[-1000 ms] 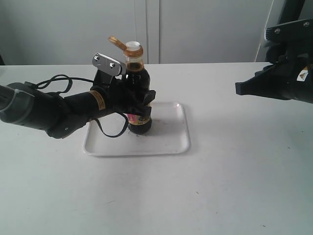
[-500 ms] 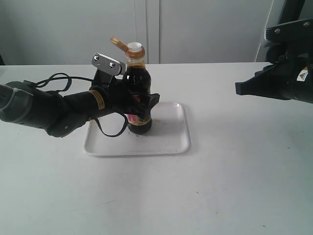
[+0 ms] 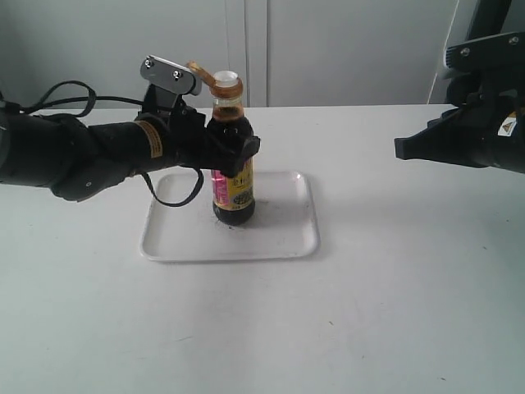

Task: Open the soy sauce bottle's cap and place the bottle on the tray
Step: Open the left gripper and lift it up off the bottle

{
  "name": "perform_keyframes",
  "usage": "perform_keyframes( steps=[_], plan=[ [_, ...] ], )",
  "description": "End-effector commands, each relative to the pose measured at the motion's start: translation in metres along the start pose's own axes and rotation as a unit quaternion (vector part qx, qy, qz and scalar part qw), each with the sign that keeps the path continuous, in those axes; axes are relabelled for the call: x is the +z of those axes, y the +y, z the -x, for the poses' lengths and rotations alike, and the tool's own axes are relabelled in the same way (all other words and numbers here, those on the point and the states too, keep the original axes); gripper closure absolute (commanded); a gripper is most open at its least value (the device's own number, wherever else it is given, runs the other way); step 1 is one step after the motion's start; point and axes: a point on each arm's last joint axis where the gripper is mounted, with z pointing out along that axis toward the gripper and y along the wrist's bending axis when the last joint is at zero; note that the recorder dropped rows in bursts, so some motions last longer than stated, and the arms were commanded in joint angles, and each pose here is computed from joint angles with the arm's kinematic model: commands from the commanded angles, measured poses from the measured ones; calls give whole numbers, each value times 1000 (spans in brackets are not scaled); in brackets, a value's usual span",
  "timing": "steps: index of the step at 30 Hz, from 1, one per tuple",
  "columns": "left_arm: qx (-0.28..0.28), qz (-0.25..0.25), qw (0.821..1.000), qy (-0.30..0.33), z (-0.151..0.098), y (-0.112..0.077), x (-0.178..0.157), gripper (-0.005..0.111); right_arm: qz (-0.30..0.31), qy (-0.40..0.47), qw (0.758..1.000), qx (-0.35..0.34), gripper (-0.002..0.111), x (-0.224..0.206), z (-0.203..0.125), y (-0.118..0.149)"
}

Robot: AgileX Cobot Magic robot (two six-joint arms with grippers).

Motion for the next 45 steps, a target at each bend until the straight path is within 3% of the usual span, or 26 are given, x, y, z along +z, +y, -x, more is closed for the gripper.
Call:
perform_keyframes(
  steps=[1,28,36,40,42,45],
  plan=[
    [6,-4,1000,-12,15,-3,-9,2,-3,-4,1000,2,108,-1,0,-2],
    [30,5,994,-109,83,-10,-65,2,-3,-4,1000,2,108,-1,0,-2],
    [76,35,990,-114,102,-9,-91,3,-3,-4,1000,2,108,-1,0,-2],
    [83,61,991,-87,104,-6,-101,21,-3,-3,1000,2,108,-1,0,-2],
    [82,70,991,-77,104,-5,-105,38,-3,-1,1000,3,108,-1,-1,-2],
    [84,82,991,-69,107,-4,-113,77,-3,2,1000,3,108,-1,-1,-2]
  ],
)
